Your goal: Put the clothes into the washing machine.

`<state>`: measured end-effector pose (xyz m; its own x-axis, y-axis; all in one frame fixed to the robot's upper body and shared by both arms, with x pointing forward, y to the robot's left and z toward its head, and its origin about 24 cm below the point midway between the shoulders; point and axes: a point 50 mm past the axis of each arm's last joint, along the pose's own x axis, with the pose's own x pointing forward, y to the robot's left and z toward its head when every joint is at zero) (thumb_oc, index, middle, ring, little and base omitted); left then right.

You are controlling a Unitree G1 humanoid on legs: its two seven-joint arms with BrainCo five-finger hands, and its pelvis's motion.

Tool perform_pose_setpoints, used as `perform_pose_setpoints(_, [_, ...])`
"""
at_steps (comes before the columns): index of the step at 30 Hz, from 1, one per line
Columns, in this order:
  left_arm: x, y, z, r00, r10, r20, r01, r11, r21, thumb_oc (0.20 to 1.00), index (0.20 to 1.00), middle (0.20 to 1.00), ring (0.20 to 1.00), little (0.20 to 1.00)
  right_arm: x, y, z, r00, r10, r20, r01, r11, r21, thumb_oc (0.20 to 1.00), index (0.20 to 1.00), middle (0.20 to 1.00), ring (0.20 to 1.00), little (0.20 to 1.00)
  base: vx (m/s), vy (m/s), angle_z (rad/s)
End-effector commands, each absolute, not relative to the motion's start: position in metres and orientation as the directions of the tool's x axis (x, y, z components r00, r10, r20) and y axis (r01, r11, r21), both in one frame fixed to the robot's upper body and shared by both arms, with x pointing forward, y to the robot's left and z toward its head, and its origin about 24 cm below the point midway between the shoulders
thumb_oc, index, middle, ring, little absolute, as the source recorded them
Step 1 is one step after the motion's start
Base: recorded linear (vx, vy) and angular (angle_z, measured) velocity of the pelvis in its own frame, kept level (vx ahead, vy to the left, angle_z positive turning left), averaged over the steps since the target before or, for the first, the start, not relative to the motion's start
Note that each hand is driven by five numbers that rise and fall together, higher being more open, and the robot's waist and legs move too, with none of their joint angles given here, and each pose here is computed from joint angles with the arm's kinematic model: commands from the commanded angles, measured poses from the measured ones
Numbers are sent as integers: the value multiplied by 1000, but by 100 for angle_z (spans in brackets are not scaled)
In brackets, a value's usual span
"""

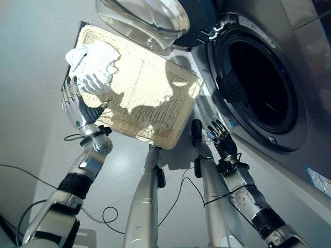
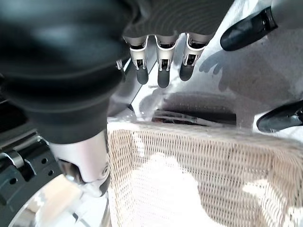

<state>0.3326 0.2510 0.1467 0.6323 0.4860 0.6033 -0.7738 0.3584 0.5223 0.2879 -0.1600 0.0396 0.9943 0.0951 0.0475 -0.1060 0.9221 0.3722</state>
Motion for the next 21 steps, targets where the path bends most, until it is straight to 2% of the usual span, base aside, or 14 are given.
perform_pose_setpoints(1, [335, 276, 162, 607, 513, 607, -780, 236, 580, 1000, 1000, 1000, 1000, 1000, 286, -146, 53, 980, 178, 94, -200, 912, 357, 1000, 1000, 1000, 1000, 1000, 17, 137, -12])
perform_pose_setpoints(6, [341, 287, 167, 602, 549, 580, -755, 155, 638, 1000, 1000, 1000, 1000, 1000, 287, -144, 59, 971, 219, 96, -238, 909, 341, 1000, 1000, 1000, 1000, 1000, 11, 103, -7])
perform_pose_setpoints(11, [339, 304, 159, 546, 663, 512, -706, 36, 707, 1000, 1000, 1000, 1000, 1000, 283, -145, 57, 965, 251, 82, -263, 899, 351, 1000, 1000, 1000, 1000, 1000, 50, 107, -7])
perform_pose_setpoints(18, [329, 332, 172, 365, 749, 554, -605, -261, 752, 1000, 1000, 1000, 1000, 1000, 283, -151, 63, 959, 268, 97, -284, 887, 364, 1000, 1000, 1000, 1000, 1000, 29, 104, -8])
perform_pose_setpoints(21, [325, 339, 181, 308, 745, 592, -603, -328, 727, 1000, 1000, 1000, 1000, 1000, 283, -153, 63, 957, 271, 99, -288, 885, 365, 1000, 1000, 1000, 1000, 1000, 29, 54, -4])
